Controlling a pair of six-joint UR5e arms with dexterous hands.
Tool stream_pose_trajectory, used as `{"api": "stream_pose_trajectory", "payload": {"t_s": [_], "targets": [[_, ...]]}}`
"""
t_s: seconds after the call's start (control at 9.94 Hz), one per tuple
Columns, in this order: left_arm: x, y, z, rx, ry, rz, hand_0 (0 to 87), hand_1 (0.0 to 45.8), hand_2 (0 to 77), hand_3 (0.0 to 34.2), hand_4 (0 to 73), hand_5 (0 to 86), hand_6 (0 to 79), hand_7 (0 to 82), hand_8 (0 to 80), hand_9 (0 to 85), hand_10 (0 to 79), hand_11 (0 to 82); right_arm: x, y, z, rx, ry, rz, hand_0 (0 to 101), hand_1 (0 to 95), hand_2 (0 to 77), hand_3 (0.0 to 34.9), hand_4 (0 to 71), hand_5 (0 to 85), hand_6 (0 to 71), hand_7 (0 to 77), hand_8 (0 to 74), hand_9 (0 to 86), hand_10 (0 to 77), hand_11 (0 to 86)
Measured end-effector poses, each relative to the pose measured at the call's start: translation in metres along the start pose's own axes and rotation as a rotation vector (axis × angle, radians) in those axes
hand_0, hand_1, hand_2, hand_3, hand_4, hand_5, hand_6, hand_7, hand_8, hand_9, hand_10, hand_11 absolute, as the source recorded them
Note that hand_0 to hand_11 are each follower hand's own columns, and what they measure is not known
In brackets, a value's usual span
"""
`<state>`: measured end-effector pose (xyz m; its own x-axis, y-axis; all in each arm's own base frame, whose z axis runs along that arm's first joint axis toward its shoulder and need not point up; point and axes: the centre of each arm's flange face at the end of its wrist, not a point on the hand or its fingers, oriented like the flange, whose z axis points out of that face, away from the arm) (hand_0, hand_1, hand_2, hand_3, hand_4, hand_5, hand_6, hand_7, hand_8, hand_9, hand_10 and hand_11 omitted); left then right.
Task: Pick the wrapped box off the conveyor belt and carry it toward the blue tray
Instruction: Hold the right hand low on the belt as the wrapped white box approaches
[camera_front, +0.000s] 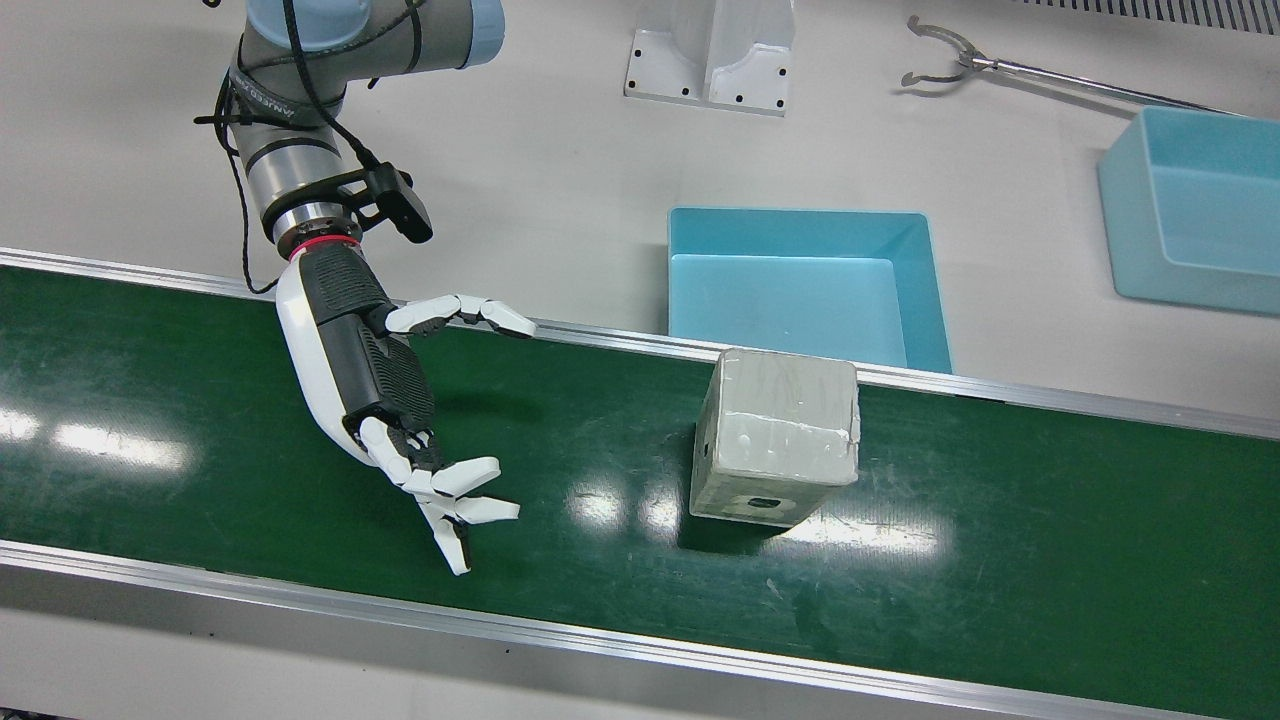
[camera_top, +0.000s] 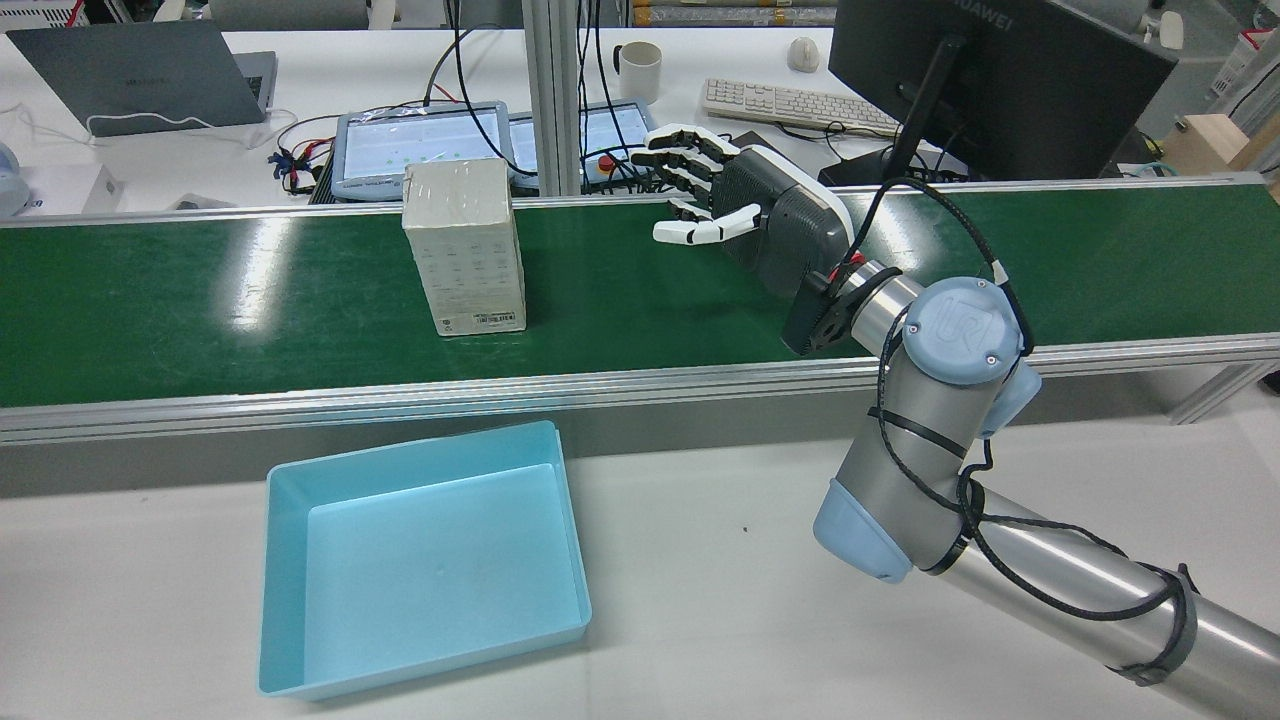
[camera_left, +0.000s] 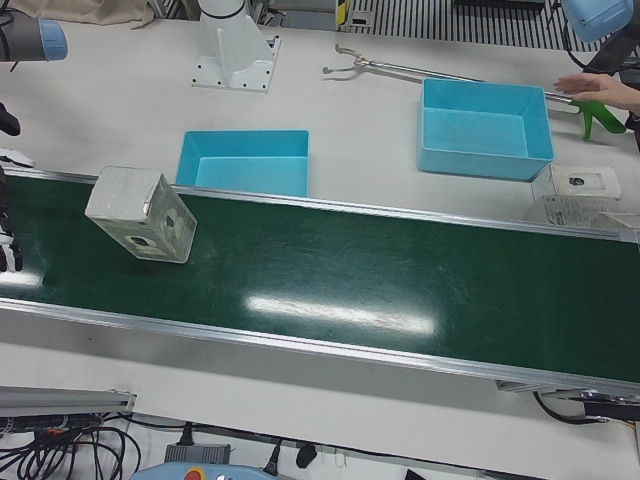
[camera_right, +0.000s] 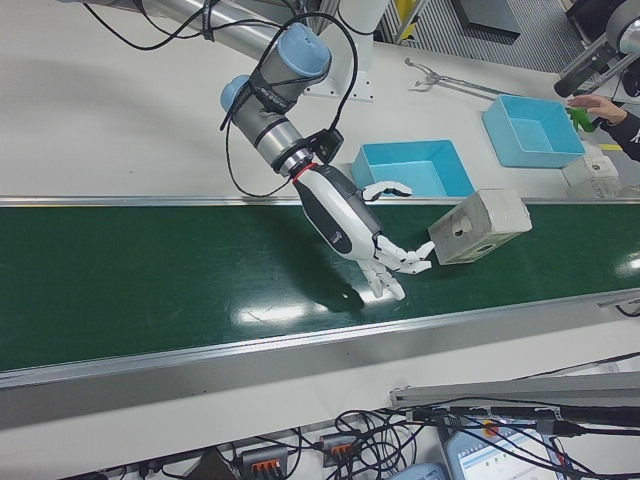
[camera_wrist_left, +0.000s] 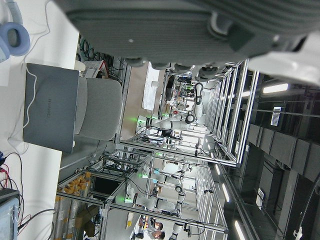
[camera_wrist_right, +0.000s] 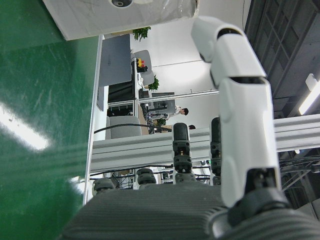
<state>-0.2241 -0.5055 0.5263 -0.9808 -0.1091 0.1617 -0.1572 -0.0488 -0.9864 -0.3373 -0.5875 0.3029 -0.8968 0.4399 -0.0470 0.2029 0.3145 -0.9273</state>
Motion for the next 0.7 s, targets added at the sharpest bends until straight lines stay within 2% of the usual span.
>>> {"api": "stream_pose_trajectory", "payload": {"t_s": [0.2,0.4,0.7], "targets": [[0.0000,0.0000,0.0000,0.000,0.000,0.000,0.0,0.0,0.5,0.0,0.0,1.1,0.0,0.0,0.0,0.0,0.0,0.0,0.0036,-0.0014,0.0004,0.003,0.005,-0.001,51,19.1,25.6,20.4,10.4,38.7,2.7,24.5,0.0,6.0,0.0,1.6],[0.0000,0.0000,0.0000,0.000,0.000,0.000,0.0,0.0,0.5,0.0,0.0,1.1,0.0,0.0,0.0,0.0,0.0,0.0,0.0065,-0.0012,0.0006,0.003,0.009,-0.003,50,18.5,24.5,21.9,11.5,38.2,3.8,25.6,0.0,6.0,0.0,1.6],[0.0000,0.0000,0.0000,0.000,0.000,0.000,0.0,0.0,0.5,0.0,0.0,1.1,0.0,0.5,0.0,0.0,0.0,0.0,0.0069,-0.0022,0.0003,0.005,0.009,-0.005,50,18.5,24.5,21.8,11.5,38.7,3.3,25.6,0.0,6.0,0.0,1.6]]}}
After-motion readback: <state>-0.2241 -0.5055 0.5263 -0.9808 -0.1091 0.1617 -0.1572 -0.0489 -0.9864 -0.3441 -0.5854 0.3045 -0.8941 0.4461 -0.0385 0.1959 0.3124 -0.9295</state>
